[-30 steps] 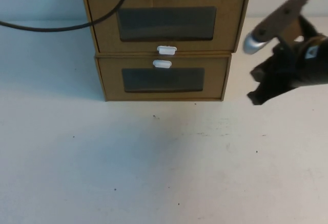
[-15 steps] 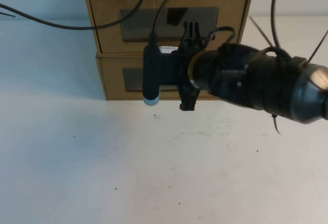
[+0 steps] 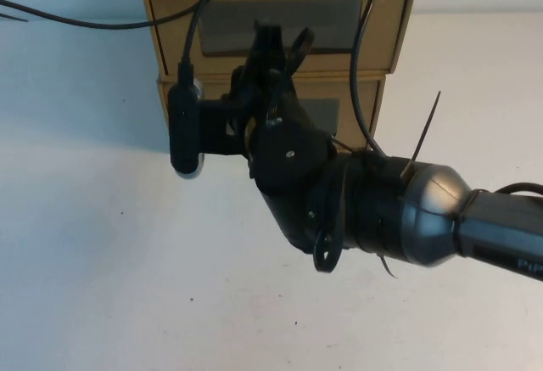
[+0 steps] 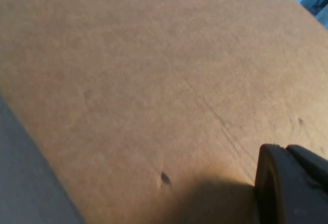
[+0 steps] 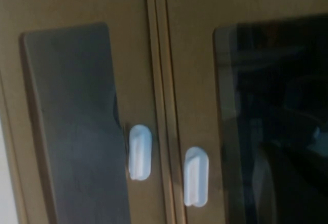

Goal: Open the shoe box
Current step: 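Pull the top drawer of the cardboard box fully open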

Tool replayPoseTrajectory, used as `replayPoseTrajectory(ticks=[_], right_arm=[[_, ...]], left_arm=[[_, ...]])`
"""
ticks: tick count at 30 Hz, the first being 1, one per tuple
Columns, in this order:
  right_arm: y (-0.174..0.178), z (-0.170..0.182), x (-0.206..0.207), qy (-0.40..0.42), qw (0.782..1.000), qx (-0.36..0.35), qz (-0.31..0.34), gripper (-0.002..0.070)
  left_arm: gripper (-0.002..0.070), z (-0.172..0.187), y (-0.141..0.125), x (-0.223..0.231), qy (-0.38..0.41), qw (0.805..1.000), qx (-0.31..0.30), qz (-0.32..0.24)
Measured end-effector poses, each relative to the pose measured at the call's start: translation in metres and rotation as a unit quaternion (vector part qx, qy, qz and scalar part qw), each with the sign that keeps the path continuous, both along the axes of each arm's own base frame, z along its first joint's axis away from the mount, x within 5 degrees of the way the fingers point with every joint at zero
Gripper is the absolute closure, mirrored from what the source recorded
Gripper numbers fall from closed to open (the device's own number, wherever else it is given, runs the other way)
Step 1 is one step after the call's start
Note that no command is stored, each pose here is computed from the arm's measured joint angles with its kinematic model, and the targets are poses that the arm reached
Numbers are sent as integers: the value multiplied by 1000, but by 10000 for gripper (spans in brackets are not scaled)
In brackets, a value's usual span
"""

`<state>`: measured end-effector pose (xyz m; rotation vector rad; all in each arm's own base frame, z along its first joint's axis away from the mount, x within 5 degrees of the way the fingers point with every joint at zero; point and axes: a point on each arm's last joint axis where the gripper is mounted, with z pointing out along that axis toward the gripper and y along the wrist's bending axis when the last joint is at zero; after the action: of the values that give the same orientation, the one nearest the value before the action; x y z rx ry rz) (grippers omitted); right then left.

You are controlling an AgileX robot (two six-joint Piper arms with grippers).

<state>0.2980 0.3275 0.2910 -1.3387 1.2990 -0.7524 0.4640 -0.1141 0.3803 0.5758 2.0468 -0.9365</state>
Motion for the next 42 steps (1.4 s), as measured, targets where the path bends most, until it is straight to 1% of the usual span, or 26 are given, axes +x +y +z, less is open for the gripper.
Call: replayPoseTrajectory(ticks=[3,6,10,12,15,20,23,32,38,42], right_arm=[[-1,-4,0,-1,1000,-6,-10,689],[-8,-18,14,3,999,-21,-42,689],[-13,-33,24,16,998,-11,-67,687],[-14,-34,25,18,997,-5,-70,671],[-13,-35,25,23,997,13,-73,615],[-18,-35,31,33,995,47,-82,469],[-23,-36,37,38,994,52,-83,430],[-29,-40,48,61,995,59,-56,419],[-33,-41,53,66,995,61,-51,434],[-31,-42,53,74,995,64,-35,435]], left_arm=[[680,-1,0,1,8,1000,-19,-5],[680,-1,1,1,10,1000,-24,-6],[680,-2,1,2,12,1000,-27,-9],[680,-3,0,2,14,999,-29,-11],[680,-2,0,1,16,999,-33,-13],[680,-3,0,2,17,999,-34,-14],[680,-3,0,2,17,999,-35,-14],[680,-4,1,2,17,999,-35,-15],[680,-4,1,2,16,999,-34,-16],[680,-4,0,2,14,999,-33,-18]])
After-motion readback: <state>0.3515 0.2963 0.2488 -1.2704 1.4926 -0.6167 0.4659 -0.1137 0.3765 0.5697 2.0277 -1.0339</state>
